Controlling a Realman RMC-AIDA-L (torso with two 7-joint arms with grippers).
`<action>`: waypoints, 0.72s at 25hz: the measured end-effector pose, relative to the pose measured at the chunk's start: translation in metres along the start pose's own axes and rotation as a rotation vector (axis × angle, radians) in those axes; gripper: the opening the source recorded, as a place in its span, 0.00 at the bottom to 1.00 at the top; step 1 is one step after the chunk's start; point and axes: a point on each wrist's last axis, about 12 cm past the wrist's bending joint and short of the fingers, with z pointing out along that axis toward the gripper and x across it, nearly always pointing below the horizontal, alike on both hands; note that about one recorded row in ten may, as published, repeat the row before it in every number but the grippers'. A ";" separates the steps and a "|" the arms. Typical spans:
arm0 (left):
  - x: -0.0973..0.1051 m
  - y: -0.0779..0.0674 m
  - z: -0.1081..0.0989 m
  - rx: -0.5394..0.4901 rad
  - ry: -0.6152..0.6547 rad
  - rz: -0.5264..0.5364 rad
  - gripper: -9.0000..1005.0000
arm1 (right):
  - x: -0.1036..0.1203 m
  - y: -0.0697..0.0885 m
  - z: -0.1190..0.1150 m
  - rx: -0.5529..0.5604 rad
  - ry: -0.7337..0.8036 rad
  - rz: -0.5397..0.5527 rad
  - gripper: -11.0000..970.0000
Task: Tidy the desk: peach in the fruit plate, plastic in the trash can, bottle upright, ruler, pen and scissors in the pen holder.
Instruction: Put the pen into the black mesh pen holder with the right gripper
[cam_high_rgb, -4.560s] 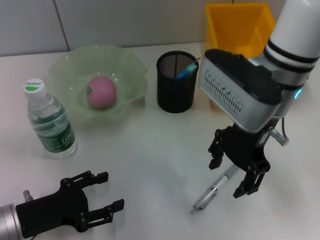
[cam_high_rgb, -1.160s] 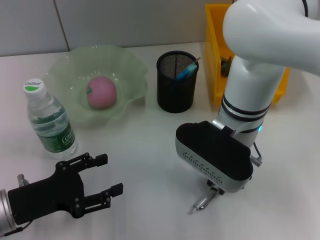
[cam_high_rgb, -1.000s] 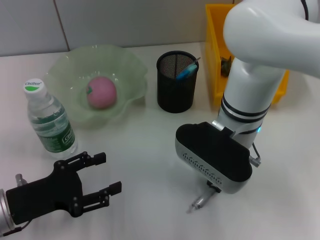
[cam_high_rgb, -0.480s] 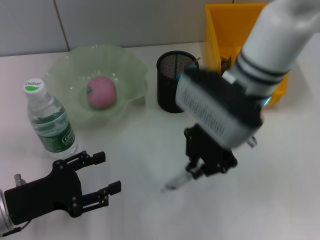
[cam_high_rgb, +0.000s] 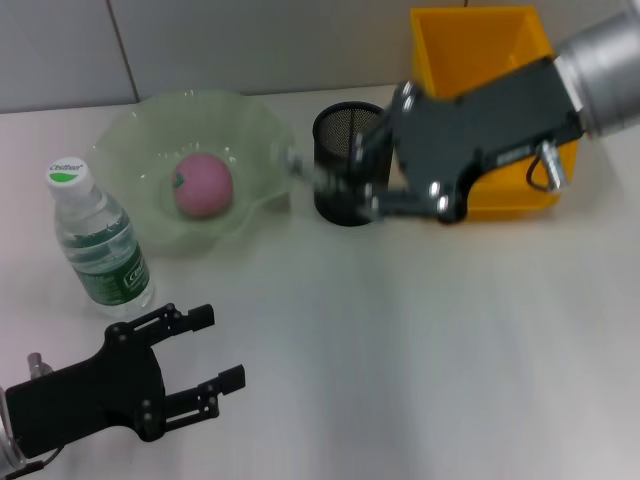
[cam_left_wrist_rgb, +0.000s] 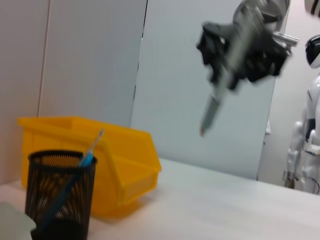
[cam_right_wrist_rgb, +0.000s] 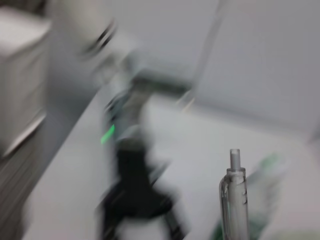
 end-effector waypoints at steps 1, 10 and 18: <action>-0.001 0.000 -0.001 -0.004 -0.009 0.002 0.78 | 0.004 0.000 -0.004 0.047 -0.052 0.027 0.15; -0.006 -0.002 -0.002 -0.017 -0.074 0.004 0.78 | 0.062 -0.005 -0.011 0.418 -0.386 0.339 0.15; -0.009 0.001 -0.004 -0.048 -0.104 0.038 0.78 | 0.089 -0.024 -0.009 0.630 -0.363 0.485 0.15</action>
